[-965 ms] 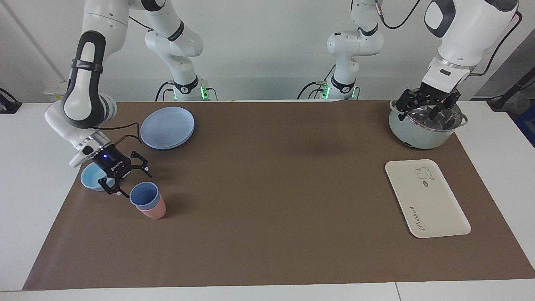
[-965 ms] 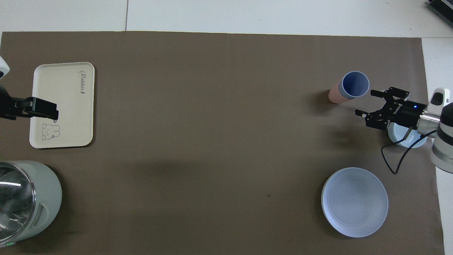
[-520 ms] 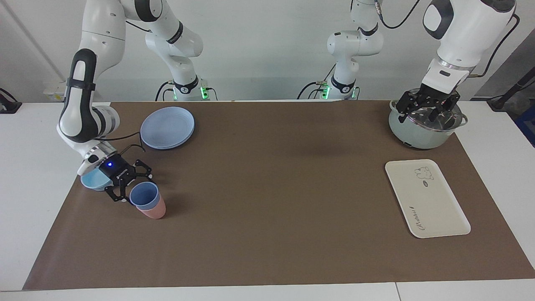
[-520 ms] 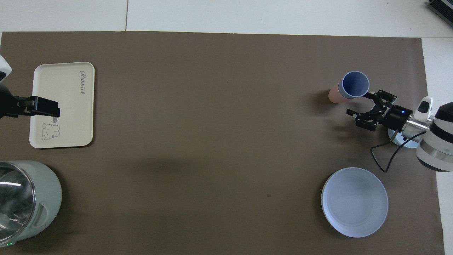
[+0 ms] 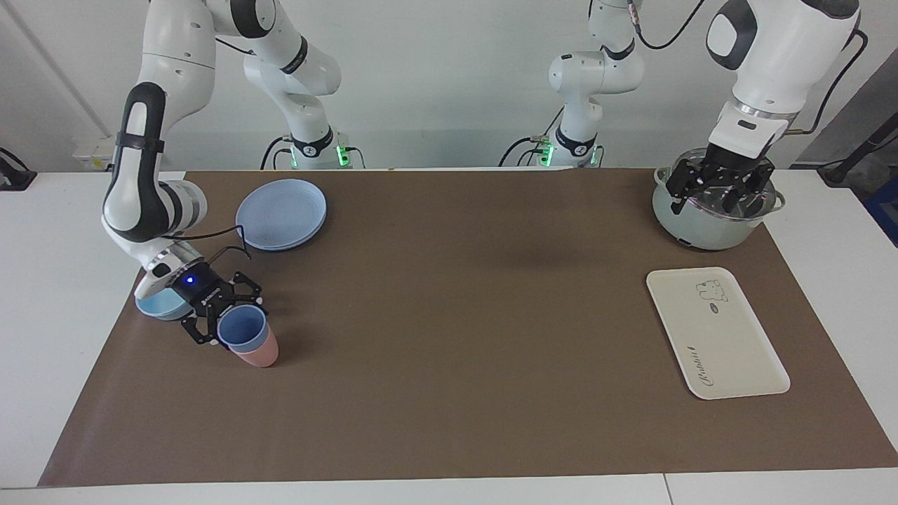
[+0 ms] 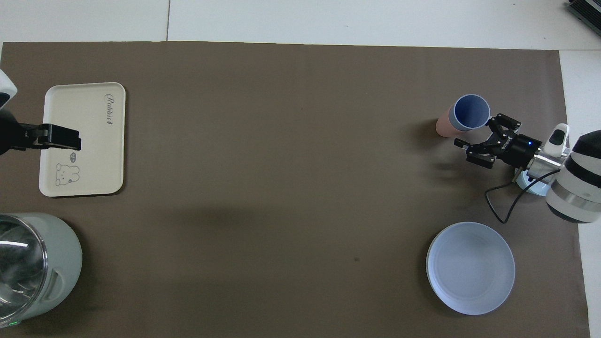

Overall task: Place cup on tray
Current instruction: 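Move the right gripper to the nested blue and pink cups, then grasp the nested cups with the right gripper and lift them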

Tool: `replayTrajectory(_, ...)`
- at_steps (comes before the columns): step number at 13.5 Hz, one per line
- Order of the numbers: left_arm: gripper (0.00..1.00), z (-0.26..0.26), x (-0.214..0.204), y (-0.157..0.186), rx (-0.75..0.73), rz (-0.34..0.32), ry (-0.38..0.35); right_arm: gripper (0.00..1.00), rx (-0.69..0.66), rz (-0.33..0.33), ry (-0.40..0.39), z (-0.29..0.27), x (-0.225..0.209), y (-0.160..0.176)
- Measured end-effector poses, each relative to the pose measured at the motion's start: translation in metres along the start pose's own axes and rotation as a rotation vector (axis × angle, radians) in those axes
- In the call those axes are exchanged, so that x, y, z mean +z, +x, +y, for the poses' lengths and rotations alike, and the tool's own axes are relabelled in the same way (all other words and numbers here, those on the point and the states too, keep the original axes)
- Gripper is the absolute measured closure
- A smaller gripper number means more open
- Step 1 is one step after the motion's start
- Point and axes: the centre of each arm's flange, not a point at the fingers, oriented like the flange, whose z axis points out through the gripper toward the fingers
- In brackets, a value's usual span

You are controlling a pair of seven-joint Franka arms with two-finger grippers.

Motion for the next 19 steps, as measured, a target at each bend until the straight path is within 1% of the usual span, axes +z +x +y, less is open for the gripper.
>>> replayTrajectory(4,0.0,0.0,0.0,0.003,0.0,0.031,0.0,0.0,-0.013,-0.005,-0.016,0.002,0.005,0.007)
replayTrajectory(8,0.0,0.0,0.0,0.004,0.0,0.038,0.0,0.0,-0.017,-0.02,-0.027,0.002,0.011,0.007)
replayTrajectory(11,0.0,0.001,0.0,0.005,-0.002,0.045,-0.006,0.0,0.002,0.004,-0.033,-0.003,0.02,0.011)
replayTrajectory(13,0.0,0.004,-0.001,0.007,-0.028,0.064,-0.044,0.04,0.005,0.007,-0.036,-0.006,0.025,0.013)
replayTrajectory(14,0.0,0.005,-0.002,0.008,-0.047,0.076,-0.056,0.11,0.0,0.007,-0.037,-0.007,0.026,0.014)
replayTrajectory(15,0.0,0.006,-0.003,0.009,-0.063,0.086,-0.063,0.13,-0.017,0.007,-0.038,-0.006,0.026,0.014)
replayTrajectory(19,0.0,0.013,-0.006,0.013,-0.103,0.129,-0.079,0.13,-0.055,0.011,-0.042,-0.002,0.026,0.019)
